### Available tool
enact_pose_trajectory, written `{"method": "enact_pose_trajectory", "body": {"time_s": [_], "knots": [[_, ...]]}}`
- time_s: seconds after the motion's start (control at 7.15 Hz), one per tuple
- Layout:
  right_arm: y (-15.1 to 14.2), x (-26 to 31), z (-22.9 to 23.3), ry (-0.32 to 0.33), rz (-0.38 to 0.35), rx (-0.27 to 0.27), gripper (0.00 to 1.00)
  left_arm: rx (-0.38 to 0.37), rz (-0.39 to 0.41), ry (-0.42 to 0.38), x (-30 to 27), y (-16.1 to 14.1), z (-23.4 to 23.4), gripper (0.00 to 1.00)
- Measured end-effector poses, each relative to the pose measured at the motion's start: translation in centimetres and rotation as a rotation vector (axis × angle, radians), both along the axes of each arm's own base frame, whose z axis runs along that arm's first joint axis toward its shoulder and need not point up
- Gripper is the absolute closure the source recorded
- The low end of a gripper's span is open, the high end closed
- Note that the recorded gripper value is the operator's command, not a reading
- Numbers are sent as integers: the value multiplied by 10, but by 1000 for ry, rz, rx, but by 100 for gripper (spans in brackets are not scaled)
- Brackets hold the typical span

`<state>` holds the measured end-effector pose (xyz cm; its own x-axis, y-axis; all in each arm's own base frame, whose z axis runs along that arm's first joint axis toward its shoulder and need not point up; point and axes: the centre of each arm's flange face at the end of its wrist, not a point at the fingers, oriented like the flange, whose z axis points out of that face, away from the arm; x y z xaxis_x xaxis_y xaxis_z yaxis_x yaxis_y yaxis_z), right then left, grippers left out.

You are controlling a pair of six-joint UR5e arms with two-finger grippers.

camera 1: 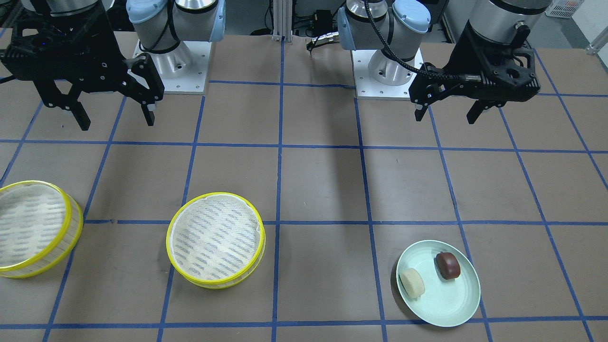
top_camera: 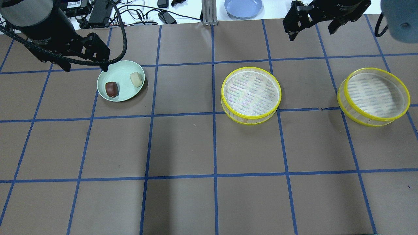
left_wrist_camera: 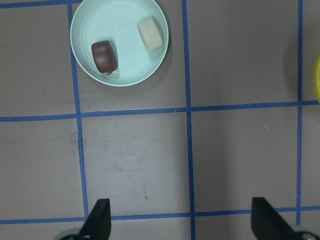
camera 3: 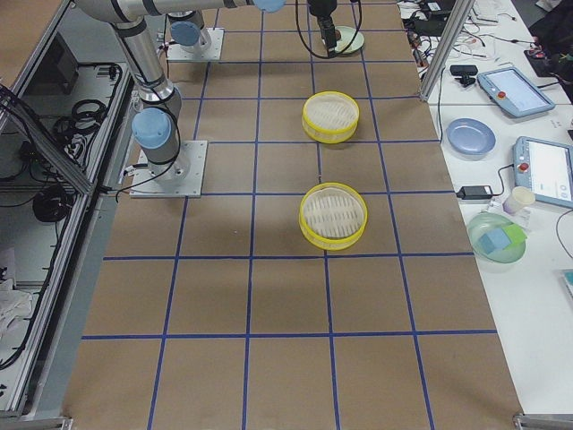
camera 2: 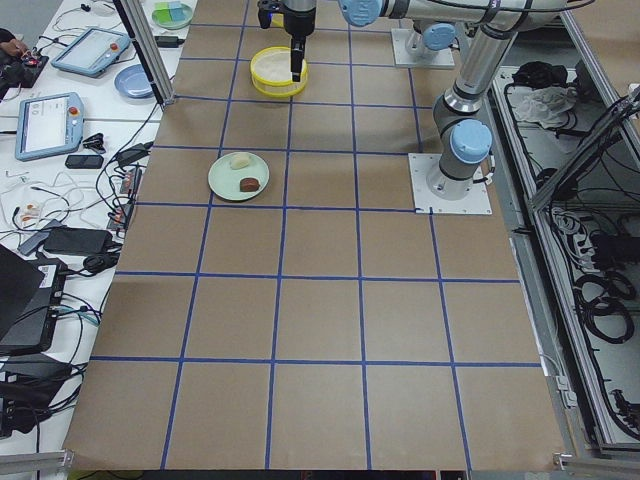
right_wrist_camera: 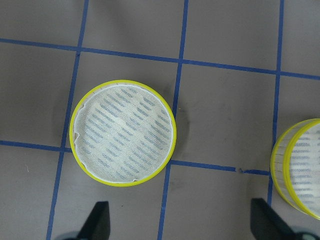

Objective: Stack buns with steamer

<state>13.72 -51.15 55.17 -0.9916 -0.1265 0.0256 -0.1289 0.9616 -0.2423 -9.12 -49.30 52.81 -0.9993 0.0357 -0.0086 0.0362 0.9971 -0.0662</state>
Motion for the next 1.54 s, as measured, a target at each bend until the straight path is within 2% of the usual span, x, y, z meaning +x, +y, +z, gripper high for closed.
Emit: {"method": "enact_pose_trajectory", "body": {"time_s": [0.42, 0.7, 1.12, 1.26, 1.54], "knots": [[0, 0, 0, 0, 1, 0, 0, 3, 2, 0, 1, 0, 0, 0], [0, 0, 0, 0, 0, 0, 0, 14, 25, 2, 22, -7, -6, 0], [-2, -1, -1, -1, 0, -3, 0, 35, 65, 11, 77, -37, -41, 0], [-8, -5, -5, -1, -4, -2, 0, 18, 77, 11, 84, -54, -59, 0], [-31, -41, -25, -9, -52, 37, 0, -67, 93, 9, 93, -94, -109, 0]]}}
